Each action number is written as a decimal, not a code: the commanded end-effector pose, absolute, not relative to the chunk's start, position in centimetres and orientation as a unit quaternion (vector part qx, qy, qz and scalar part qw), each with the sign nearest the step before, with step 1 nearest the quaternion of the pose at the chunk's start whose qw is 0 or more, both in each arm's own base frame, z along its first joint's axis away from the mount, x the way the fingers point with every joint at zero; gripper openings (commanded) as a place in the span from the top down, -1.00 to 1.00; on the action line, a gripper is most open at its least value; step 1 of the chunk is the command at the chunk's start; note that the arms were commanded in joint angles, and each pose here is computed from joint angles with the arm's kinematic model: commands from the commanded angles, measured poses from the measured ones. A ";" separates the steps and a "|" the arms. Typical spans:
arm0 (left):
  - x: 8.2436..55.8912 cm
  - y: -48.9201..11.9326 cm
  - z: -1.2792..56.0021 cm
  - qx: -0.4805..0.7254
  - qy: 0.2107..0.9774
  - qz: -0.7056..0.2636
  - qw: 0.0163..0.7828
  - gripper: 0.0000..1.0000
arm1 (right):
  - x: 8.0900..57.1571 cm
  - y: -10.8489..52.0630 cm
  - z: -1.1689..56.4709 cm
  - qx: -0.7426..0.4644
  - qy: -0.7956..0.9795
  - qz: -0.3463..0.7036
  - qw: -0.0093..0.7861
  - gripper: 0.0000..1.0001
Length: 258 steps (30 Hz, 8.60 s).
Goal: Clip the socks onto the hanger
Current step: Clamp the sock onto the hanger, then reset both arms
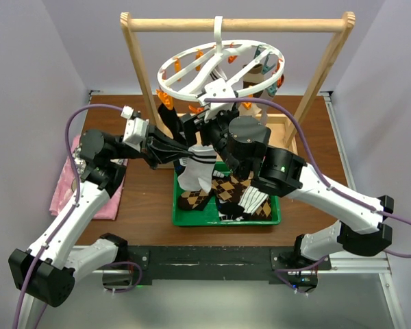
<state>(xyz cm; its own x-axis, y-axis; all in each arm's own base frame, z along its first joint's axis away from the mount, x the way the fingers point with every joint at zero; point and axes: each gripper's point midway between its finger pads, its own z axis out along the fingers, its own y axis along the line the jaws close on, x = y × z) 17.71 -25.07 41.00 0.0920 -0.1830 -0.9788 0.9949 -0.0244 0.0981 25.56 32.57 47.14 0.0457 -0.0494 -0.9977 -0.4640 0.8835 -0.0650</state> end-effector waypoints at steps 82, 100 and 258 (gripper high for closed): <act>24.2 -24.3 43.9 0.411 0.450 -0.517 0.601 1.00 | 23.2 31.0 52.0 -0.143 0.603 0.352 0.701 0.77; 20.9 -24.3 44.5 0.503 0.418 -0.558 0.511 1.00 | 22.7 33.1 50.6 -0.191 0.596 0.386 0.677 0.79; 34.8 -18.5 37.1 0.238 0.690 -0.307 0.611 -0.66 | 24.4 19.3 34.7 -0.103 0.751 0.103 0.644 -0.97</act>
